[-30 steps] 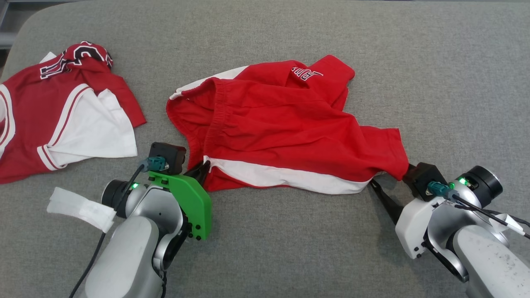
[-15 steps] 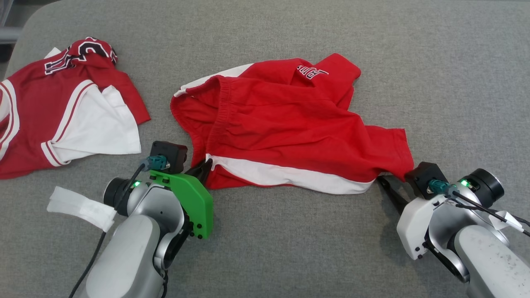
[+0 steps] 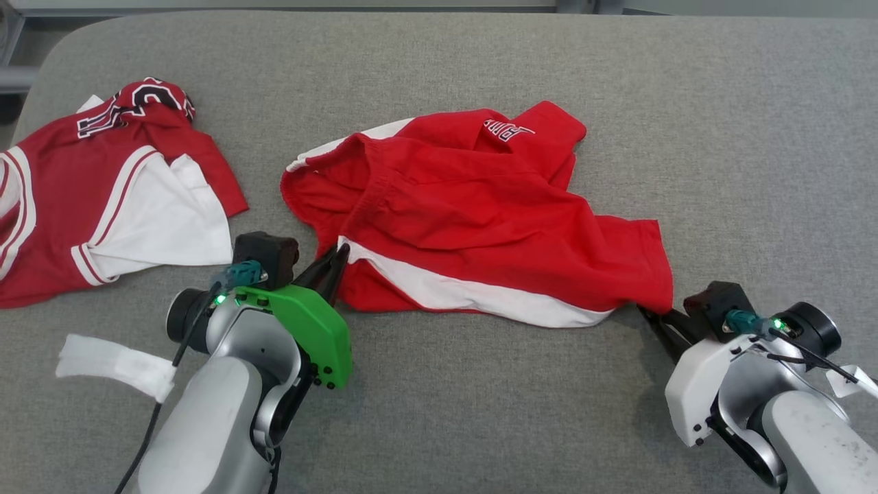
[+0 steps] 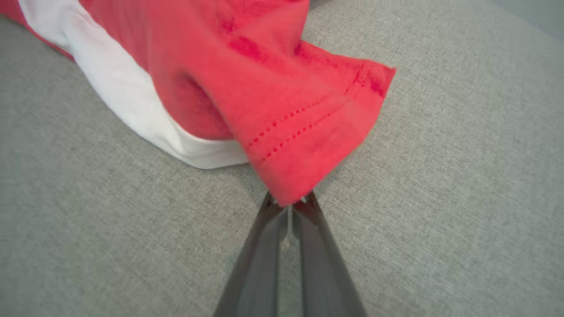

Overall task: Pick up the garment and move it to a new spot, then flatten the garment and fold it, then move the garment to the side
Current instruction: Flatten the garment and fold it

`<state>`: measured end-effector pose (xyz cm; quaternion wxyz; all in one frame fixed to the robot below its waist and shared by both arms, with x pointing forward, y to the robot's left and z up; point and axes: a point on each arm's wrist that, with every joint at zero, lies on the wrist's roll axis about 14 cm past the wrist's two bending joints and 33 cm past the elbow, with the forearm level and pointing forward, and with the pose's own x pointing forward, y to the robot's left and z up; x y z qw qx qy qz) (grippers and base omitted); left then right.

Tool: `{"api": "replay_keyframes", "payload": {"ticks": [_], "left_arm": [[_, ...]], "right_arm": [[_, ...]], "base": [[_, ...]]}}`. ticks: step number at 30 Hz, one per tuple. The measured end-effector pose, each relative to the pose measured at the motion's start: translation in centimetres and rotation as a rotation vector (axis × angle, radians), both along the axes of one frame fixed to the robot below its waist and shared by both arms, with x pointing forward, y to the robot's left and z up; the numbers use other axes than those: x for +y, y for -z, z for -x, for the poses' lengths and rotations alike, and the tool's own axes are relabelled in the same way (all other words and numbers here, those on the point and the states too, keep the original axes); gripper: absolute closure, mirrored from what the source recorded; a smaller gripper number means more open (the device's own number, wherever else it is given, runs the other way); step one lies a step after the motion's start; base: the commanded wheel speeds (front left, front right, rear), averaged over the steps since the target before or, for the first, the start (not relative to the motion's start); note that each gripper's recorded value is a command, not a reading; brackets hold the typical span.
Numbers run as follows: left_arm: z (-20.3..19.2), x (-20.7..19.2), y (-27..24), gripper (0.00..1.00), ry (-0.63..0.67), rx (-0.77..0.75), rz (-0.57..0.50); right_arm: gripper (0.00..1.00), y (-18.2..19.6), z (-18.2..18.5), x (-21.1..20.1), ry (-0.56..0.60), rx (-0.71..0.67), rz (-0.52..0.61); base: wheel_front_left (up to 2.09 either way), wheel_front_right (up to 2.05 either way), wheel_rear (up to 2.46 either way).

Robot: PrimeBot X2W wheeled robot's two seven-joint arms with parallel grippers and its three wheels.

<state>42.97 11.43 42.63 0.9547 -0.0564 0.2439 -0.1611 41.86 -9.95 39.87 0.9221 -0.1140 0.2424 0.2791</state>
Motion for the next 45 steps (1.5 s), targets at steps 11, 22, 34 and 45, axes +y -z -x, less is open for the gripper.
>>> {"api": "replay_keyframes", "payload": {"ticks": [11,22,34,45], "left_arm": [[-1.0,0.7,-8.5,1.00,-0.099,-0.277,0.196],[-4.1,-0.1,-15.8,1.00,-0.073,-0.356,0.471],[-15.1,-2.3,-19.9,1.00,0.005,-0.278,0.602],[-24.5,-2.0,-22.5,1.00,-0.056,-0.400,0.763]], "right_arm": [[1.00,-8.1,0.0,0.0,0.128,-0.059,-0.374],[1.00,-18.2,-3.8,-3.3,0.179,-0.199,-0.575],[1.00,-24.7,-14.9,-3.3,0.155,-0.361,-0.579],[1.00,-25.3,-25.2,-3.4,0.238,-0.524,-0.536]], "base": [[0.00,0.00,0.00],[0.00,0.00,0.00],[0.00,0.00,0.00],[0.00,0.00,0.00]]}}
